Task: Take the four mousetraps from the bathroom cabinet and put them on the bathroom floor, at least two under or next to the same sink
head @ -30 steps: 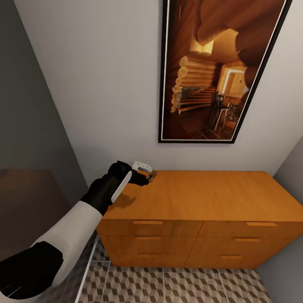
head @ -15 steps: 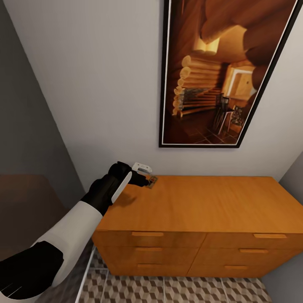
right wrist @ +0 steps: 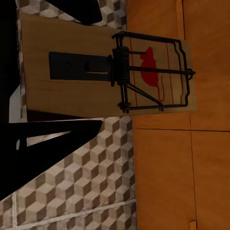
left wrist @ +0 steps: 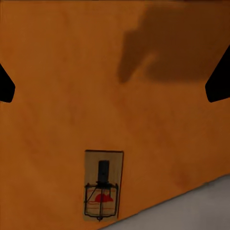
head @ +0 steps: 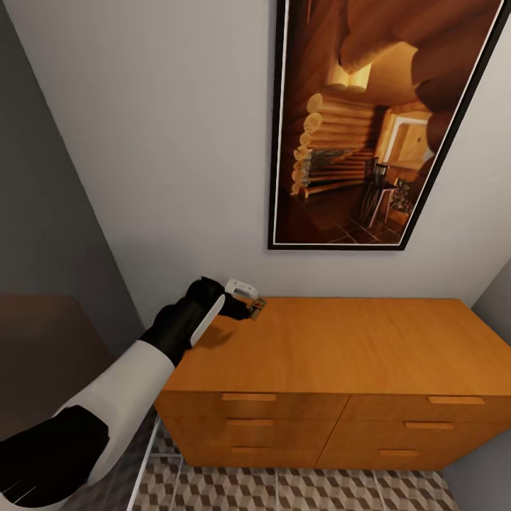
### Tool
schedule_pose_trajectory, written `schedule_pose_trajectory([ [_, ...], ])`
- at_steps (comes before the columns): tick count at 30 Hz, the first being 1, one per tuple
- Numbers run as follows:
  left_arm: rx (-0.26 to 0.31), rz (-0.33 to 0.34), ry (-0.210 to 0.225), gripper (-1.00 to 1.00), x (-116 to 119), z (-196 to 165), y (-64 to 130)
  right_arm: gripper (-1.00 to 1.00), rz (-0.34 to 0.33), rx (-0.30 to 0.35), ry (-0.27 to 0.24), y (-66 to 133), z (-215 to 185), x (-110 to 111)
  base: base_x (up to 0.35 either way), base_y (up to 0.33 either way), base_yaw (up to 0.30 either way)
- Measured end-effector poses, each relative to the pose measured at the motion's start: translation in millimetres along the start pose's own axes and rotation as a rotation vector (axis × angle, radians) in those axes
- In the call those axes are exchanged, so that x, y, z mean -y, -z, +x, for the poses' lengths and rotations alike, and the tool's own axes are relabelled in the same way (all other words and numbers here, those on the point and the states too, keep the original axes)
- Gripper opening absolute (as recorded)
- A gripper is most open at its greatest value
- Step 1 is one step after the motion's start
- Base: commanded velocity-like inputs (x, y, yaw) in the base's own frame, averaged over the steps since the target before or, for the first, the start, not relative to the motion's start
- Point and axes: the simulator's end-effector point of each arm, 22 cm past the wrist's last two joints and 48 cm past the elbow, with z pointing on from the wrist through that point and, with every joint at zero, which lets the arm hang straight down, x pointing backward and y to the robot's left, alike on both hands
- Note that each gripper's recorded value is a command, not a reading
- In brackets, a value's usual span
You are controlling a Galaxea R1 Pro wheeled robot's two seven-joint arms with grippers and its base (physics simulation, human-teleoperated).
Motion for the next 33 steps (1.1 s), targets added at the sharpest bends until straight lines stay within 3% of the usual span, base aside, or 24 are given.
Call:
schedule_pose_trajectory([
  [8, -0.003, -0.007, -0.043, 1.00, 6.7, 4.2, -5.3, -1.00, 0.000, 0.000, 0.000, 0.0, 0.0, 0.0, 0.000, 0.000, 0.000],
  [33, 0.003, -0.007, -0.049, 1.00, 7.5, 3.5, -5.8, -1.00, -0.002, 0.000, 0.000, 0.0, 0.0, -0.5, 0.000, 0.000, 0.000],
])
